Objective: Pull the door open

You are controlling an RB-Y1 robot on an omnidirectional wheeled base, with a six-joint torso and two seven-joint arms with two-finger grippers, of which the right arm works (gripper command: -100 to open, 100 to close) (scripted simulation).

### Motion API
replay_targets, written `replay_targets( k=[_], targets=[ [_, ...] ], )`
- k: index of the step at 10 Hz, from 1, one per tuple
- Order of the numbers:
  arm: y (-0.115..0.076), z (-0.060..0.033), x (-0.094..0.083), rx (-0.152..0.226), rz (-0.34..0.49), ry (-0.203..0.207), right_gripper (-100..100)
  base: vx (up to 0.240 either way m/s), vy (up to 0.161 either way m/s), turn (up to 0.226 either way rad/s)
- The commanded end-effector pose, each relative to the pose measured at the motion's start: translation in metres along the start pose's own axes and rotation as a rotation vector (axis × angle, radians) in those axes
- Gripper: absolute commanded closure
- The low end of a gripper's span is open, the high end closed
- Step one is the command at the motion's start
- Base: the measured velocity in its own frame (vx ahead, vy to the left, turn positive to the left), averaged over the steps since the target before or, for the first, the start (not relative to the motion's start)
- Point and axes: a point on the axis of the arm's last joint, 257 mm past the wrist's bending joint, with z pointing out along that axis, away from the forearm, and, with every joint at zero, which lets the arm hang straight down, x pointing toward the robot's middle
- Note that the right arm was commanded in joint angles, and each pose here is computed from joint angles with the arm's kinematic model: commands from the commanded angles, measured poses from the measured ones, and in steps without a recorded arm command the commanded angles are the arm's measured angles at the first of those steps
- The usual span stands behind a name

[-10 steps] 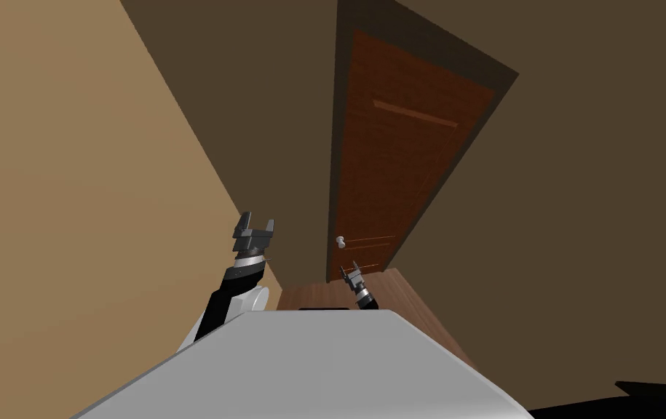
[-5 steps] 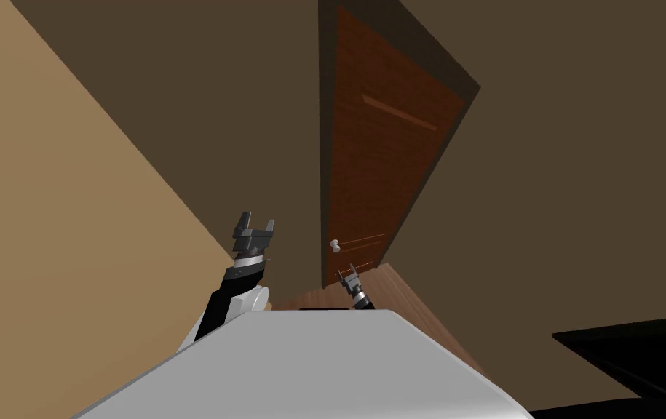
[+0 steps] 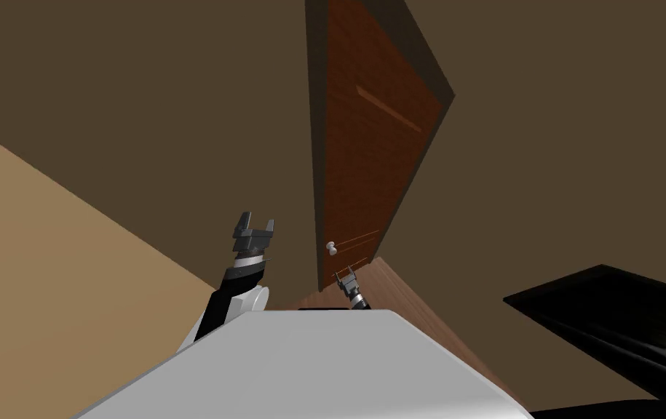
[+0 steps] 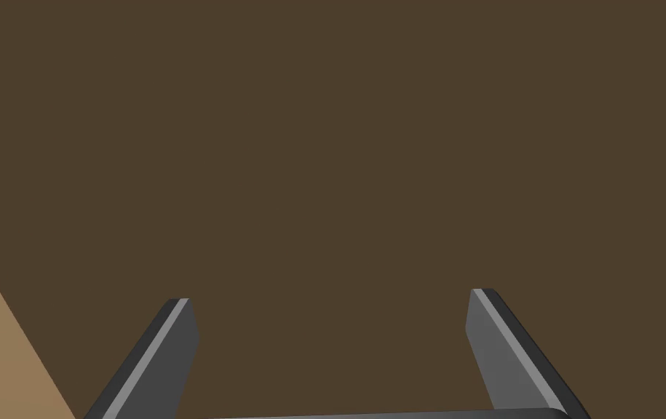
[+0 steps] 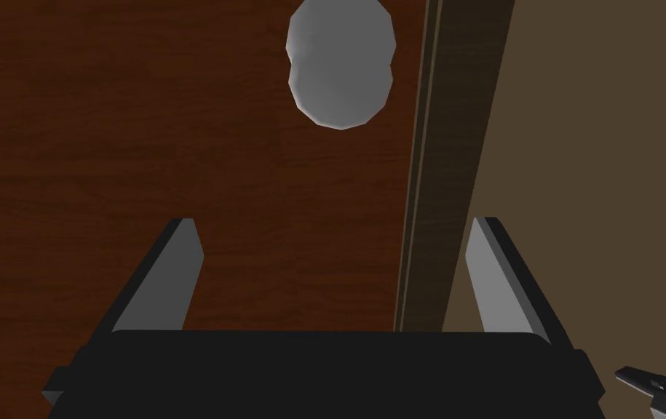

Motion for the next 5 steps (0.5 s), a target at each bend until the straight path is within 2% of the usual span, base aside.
replay_targets(
  k=[1,4,5],
  targets=[
    [-0.008,-0.0015,0.001,0.003,-0.013,0.003,-100,-0.01,-0.041,0.203],
    [-0.03,-0.0051,0.002,0.013,-0.045,0.011,-100,-0.04,-0.088,0.269],
    [-0.045,-0.0071,0.002,0.021,-0.065,0.016,-100,-0.078,-0.089,0.29]
  ],
)
